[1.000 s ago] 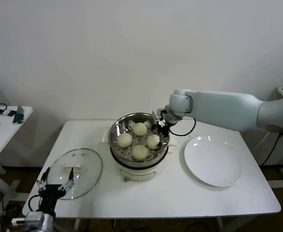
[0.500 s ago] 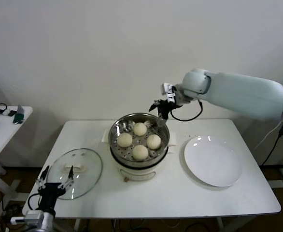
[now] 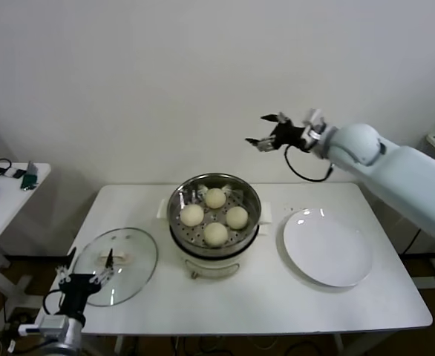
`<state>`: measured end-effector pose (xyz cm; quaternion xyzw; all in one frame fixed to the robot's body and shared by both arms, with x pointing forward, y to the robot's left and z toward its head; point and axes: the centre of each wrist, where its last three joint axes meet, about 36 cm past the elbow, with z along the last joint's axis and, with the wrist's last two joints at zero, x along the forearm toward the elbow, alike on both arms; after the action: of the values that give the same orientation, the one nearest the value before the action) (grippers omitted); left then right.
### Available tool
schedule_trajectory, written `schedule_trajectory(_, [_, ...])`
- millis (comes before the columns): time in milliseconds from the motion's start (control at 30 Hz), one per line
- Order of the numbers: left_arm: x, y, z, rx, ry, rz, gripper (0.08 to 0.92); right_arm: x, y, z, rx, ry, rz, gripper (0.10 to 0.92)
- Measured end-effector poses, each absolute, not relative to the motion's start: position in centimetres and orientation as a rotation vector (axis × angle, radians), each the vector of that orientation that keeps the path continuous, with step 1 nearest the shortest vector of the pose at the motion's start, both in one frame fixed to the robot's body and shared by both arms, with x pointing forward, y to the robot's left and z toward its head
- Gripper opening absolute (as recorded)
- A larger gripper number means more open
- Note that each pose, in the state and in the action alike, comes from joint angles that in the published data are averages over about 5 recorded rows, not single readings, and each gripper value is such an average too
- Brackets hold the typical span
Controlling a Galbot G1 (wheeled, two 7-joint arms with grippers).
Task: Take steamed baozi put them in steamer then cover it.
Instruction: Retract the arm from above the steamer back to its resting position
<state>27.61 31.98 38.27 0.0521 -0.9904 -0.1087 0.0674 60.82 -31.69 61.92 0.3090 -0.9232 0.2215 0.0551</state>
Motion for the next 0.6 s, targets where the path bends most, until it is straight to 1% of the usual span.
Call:
schedule_trajectory(300, [27.8,32.6,37.7,0.125,-2.977,-0.429,0.823,54.1,-38.5,54.8,0.625,-3.005,0.414,0.823])
schedule_trajectory(467, [27.7,33.4,37.2,0.112,-2.959,-0.524,0.823,49.6,-40.7,50.2,0.492,-3.069,0.31,0.823])
schedule_trajectory(600, [27.4,34.1,36.6,0.11,-2.94,-0.626,0.823,45.6,-41.5,46.0,0.41,-3.089,0.244,0.823])
